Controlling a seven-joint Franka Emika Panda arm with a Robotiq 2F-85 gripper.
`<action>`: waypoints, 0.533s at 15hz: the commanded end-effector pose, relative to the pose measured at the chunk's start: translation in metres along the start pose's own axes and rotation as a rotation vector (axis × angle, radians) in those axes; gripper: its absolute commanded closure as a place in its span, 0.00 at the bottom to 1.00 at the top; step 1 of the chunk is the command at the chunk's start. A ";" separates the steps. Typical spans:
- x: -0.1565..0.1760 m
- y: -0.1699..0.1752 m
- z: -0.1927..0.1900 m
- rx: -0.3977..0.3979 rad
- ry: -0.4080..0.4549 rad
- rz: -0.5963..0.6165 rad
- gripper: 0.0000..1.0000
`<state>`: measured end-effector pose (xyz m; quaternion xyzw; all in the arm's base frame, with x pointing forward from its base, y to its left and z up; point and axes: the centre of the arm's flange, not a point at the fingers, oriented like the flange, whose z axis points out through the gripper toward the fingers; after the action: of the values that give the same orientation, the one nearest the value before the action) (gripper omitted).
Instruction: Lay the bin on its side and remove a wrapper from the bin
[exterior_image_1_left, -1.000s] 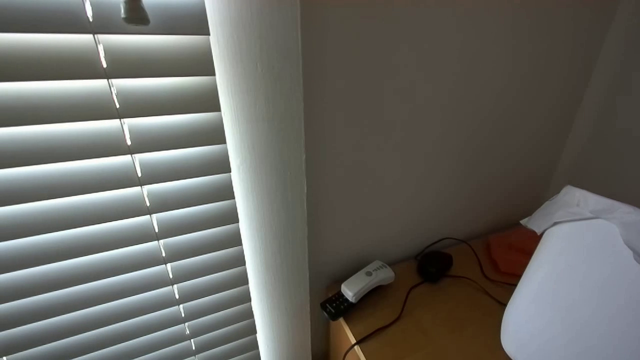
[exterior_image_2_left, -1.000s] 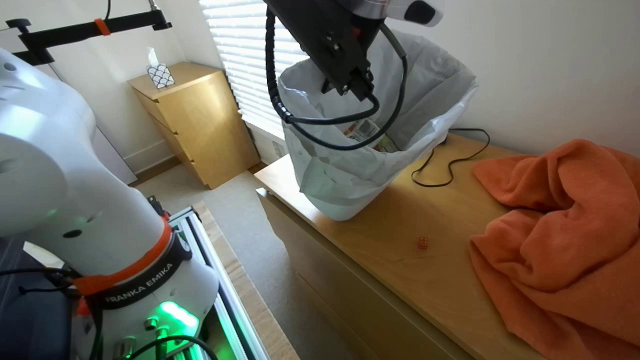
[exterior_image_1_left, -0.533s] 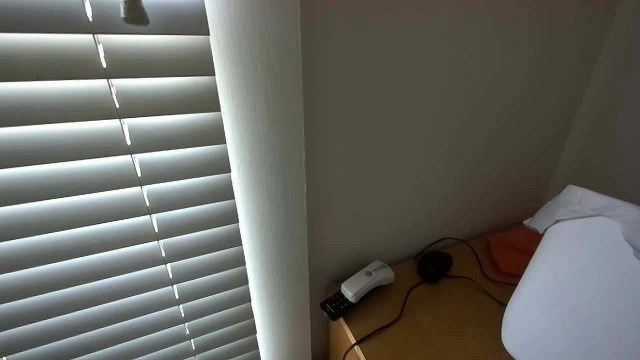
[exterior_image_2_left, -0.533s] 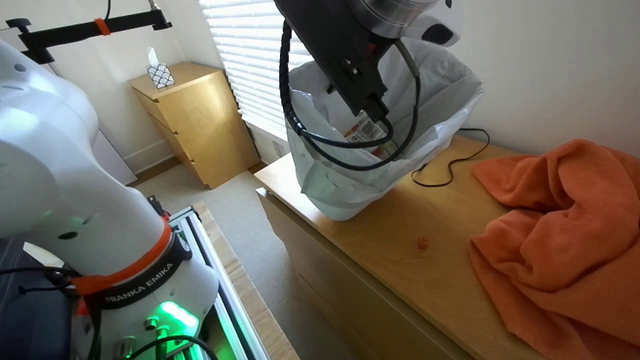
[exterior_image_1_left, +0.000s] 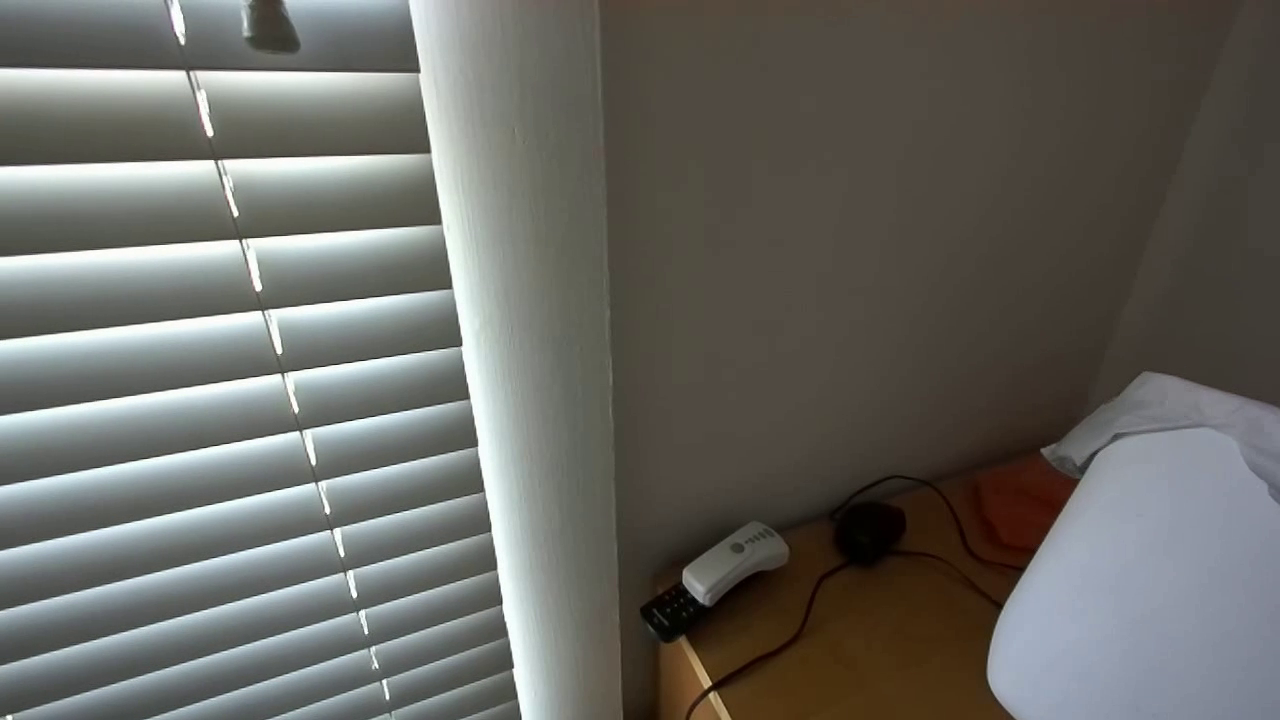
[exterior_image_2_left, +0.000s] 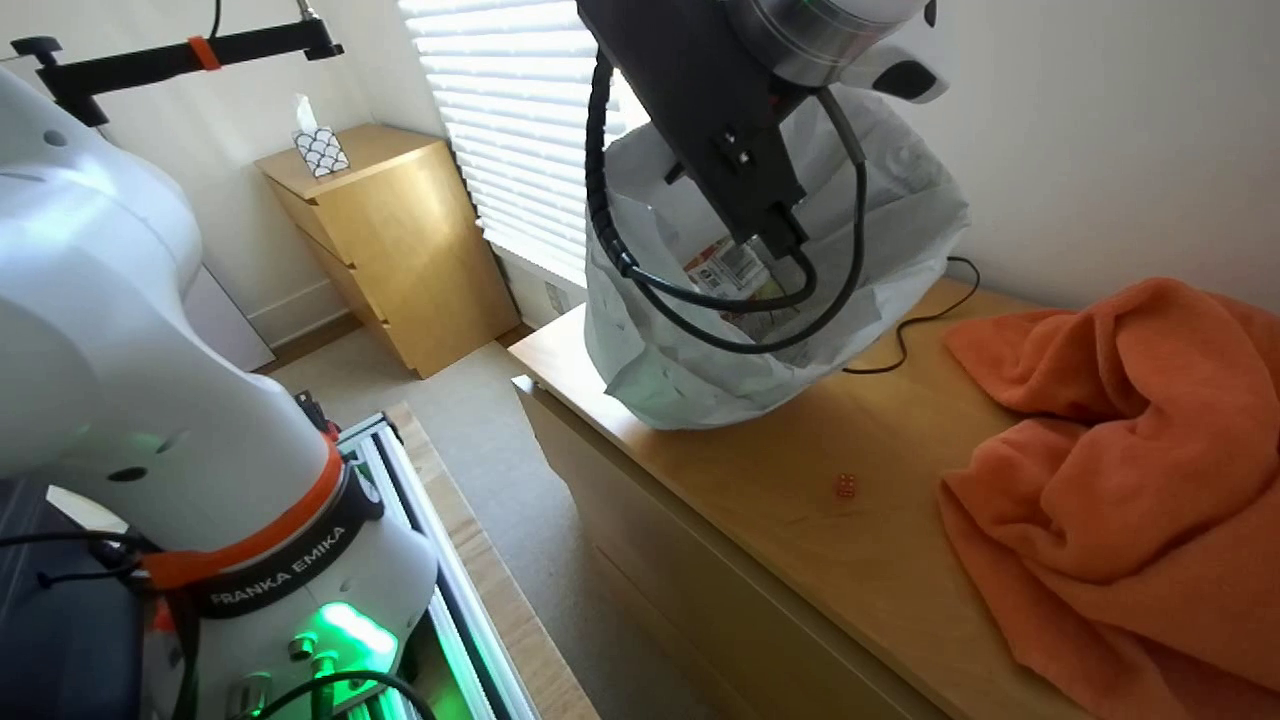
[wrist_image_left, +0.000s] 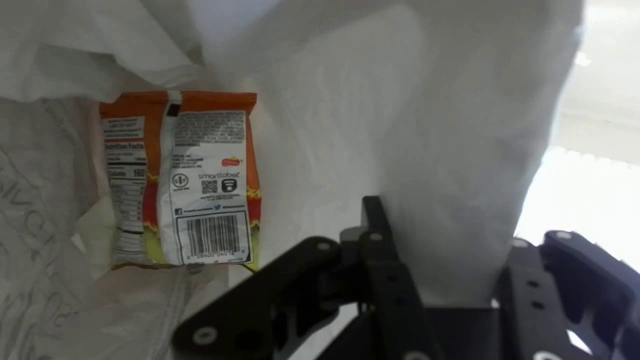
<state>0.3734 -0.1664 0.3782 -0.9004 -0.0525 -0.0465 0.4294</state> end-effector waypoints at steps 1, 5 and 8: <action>0.000 0.000 0.001 0.000 -0.002 -0.001 0.86; 0.001 0.008 0.001 0.073 0.004 -0.013 0.97; -0.001 0.023 0.005 0.181 0.035 0.005 0.97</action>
<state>0.3737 -0.1663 0.3702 -0.8862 -0.0541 -0.0487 0.4575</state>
